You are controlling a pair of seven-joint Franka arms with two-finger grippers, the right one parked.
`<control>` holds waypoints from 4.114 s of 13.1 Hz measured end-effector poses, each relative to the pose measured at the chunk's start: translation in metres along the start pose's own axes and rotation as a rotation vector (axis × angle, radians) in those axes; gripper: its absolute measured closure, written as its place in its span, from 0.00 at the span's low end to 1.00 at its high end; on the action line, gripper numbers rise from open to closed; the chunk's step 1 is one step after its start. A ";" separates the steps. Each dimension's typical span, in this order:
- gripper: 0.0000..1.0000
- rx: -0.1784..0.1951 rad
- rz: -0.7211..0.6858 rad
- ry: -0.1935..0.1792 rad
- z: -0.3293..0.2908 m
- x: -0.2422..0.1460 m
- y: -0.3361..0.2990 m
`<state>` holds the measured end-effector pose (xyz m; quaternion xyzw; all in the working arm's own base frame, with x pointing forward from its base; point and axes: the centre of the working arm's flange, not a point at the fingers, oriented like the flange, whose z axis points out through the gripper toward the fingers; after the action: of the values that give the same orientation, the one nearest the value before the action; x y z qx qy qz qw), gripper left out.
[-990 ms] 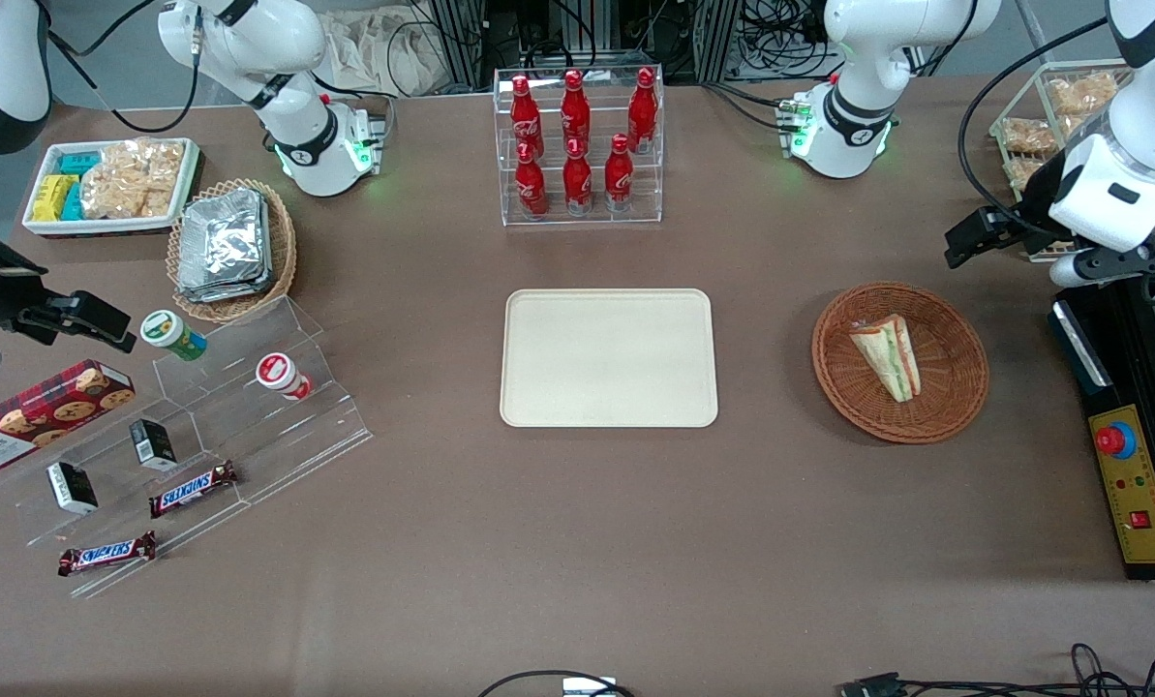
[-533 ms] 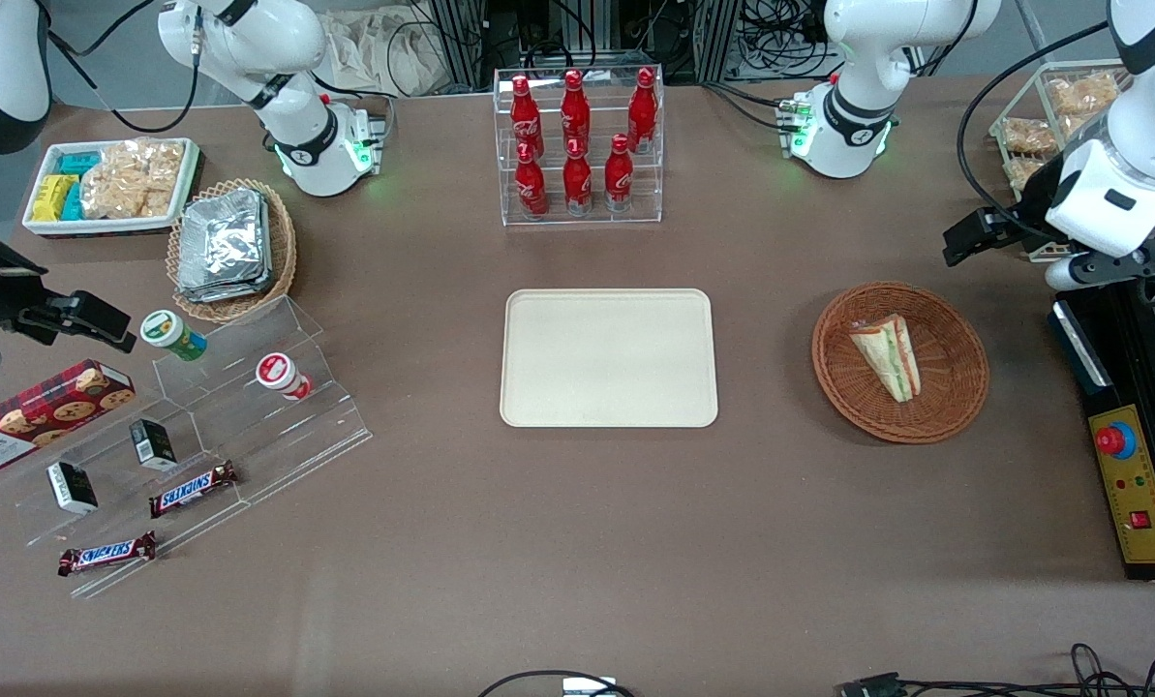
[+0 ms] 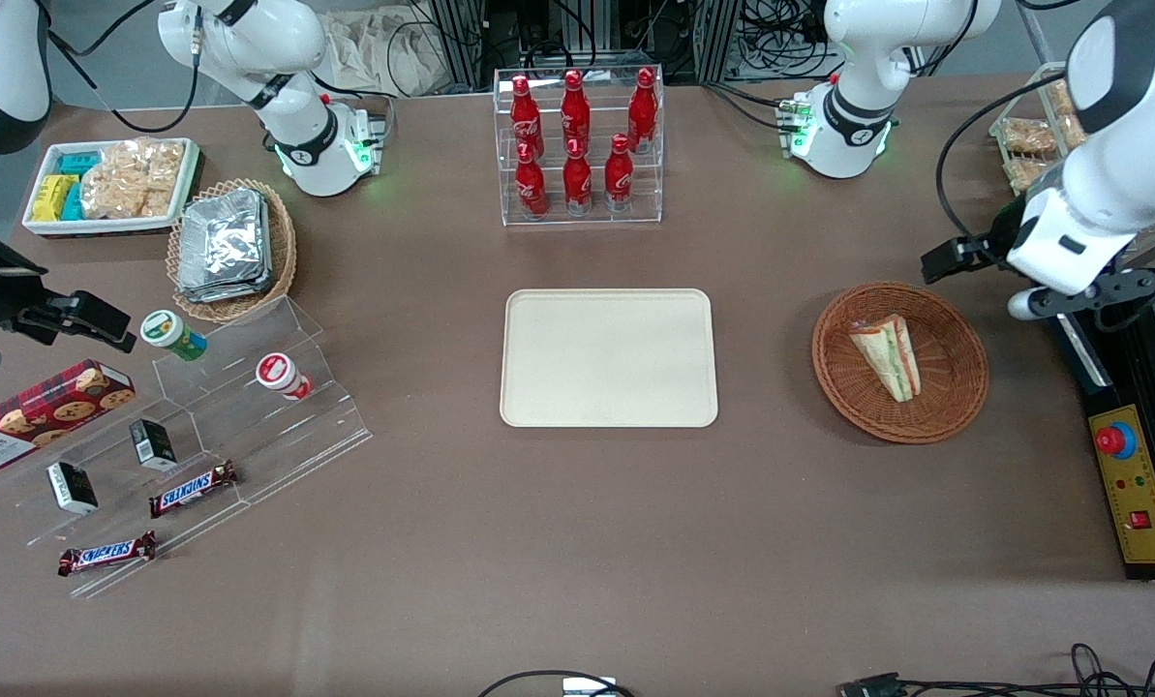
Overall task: Place sandwich from basket to tray
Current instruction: 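Move the left gripper down over the wrapped sandwich in the wicker basket, then close the left gripper on the sandwich, then lift the sandwich out of the basket with the left gripper, then carry the sandwich over the white tray and lower it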
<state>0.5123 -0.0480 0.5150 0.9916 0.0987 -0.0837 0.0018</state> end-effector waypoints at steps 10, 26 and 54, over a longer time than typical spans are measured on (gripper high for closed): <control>0.00 -0.017 -0.036 0.072 0.172 -0.006 -0.021; 0.50 -0.014 -0.041 0.151 0.299 0.008 -0.047; 0.82 0.126 0.196 -0.069 0.066 -0.041 0.273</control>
<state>0.5153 -0.3252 0.4532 0.9911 -0.0045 -0.1234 -0.0490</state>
